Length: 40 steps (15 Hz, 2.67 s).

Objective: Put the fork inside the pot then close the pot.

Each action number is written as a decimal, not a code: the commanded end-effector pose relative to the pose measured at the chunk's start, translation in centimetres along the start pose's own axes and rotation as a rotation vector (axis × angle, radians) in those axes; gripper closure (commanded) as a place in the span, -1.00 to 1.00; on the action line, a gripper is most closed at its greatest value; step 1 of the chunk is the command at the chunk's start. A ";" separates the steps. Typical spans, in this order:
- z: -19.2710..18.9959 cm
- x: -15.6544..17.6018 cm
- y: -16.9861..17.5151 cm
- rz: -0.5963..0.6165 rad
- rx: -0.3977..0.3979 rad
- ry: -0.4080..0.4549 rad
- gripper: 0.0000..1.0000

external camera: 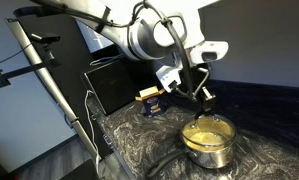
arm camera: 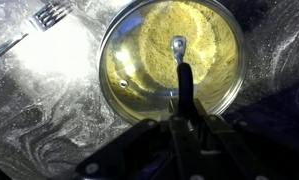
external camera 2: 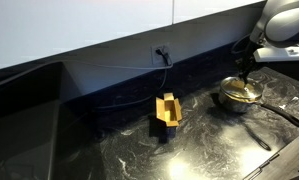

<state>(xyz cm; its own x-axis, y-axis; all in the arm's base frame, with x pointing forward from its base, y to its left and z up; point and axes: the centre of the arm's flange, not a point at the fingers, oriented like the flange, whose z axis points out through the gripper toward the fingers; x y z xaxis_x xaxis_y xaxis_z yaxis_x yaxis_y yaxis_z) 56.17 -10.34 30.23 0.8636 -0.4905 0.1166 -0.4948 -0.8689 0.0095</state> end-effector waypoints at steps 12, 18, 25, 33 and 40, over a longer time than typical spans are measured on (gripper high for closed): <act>0.0 -2.3 0.1 -0.022 0.047 0.134 0.07; -3.5 -3.1 0.9 0.015 0.075 0.115 -0.84; -6.3 -7.1 3.1 0.008 -0.002 -0.059 -1.00; -1.9 -11.6 4.0 -0.096 -0.018 -0.123 -1.00; 2.3 -13.3 5.5 -0.239 0.010 -0.101 -1.00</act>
<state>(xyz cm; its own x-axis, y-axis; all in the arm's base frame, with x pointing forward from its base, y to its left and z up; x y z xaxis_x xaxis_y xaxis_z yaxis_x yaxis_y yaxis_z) 42.91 -7.98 27.87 0.9424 -0.3342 -0.0089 -0.3339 -0.9422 0.0293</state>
